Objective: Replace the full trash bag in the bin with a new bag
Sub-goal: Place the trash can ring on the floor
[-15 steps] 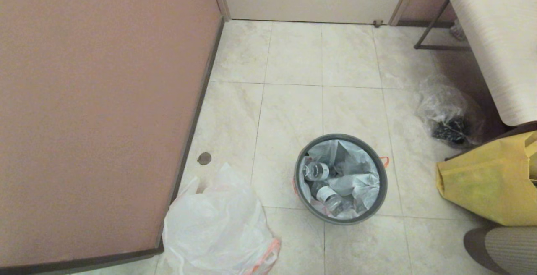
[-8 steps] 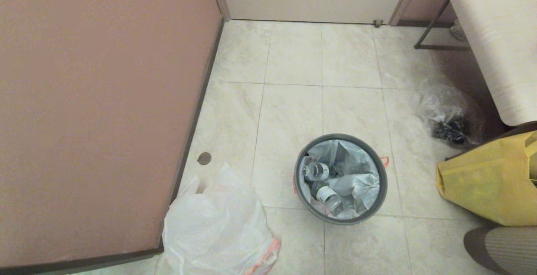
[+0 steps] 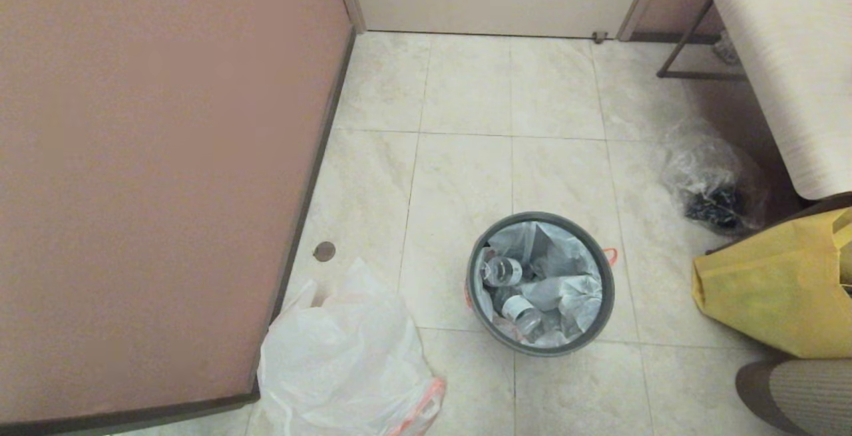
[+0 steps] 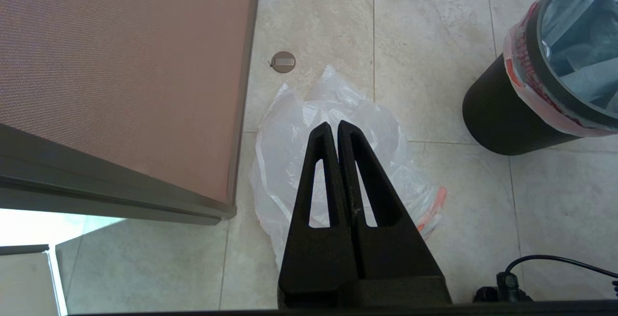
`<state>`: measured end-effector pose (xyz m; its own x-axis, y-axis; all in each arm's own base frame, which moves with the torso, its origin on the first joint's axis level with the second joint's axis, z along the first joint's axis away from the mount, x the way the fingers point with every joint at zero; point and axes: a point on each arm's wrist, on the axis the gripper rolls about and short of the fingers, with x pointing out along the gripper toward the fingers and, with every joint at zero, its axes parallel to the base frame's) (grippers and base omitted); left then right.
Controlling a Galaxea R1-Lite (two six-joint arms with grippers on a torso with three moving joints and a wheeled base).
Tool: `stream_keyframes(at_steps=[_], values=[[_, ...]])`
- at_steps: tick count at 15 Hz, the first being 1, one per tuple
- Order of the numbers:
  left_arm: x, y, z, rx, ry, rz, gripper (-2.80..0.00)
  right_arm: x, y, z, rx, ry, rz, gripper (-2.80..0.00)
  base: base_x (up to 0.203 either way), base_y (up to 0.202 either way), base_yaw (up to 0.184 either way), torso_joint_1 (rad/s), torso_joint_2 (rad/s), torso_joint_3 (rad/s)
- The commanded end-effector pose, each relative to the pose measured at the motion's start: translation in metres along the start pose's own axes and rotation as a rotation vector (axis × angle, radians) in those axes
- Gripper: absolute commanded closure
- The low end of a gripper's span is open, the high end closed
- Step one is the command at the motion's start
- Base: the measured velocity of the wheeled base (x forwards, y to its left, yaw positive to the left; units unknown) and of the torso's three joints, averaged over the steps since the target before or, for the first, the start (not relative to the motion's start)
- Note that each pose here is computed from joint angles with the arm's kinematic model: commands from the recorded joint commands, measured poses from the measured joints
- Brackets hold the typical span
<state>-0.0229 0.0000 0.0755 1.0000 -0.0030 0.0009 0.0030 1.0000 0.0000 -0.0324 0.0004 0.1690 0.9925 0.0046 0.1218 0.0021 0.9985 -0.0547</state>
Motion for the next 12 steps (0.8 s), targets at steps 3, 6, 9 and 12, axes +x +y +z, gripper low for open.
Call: stream_keyframes(at_steps=[3,6,9,12], values=[[0.000,0.000,0.000,0.000,0.001,0.000,0.00,0.036,-0.002,0.026,-0.029,0.130,0.012,0.00,0.000,0.000,0.000,0.000,0.00,0.000],[0.000,0.000,0.000,0.000,0.001,0.000,0.00,0.073,-0.002,0.024,-0.079,0.294,0.044,0.00,0.000,0.000,0.000,0.000,0.00,0.000],[0.000,0.000,0.000,0.000,0.001,0.000,0.00,0.115,0.000,0.019,-0.089,0.446,0.095,0.00,0.000,0.000,0.000,0.000,0.00,0.000],[0.000,0.000,0.000,0.000,0.001,0.000,0.00,0.154,0.004,0.016,-0.091,0.555,0.119,0.00,0.000,0.000,0.000,0.000,0.00,0.000]])
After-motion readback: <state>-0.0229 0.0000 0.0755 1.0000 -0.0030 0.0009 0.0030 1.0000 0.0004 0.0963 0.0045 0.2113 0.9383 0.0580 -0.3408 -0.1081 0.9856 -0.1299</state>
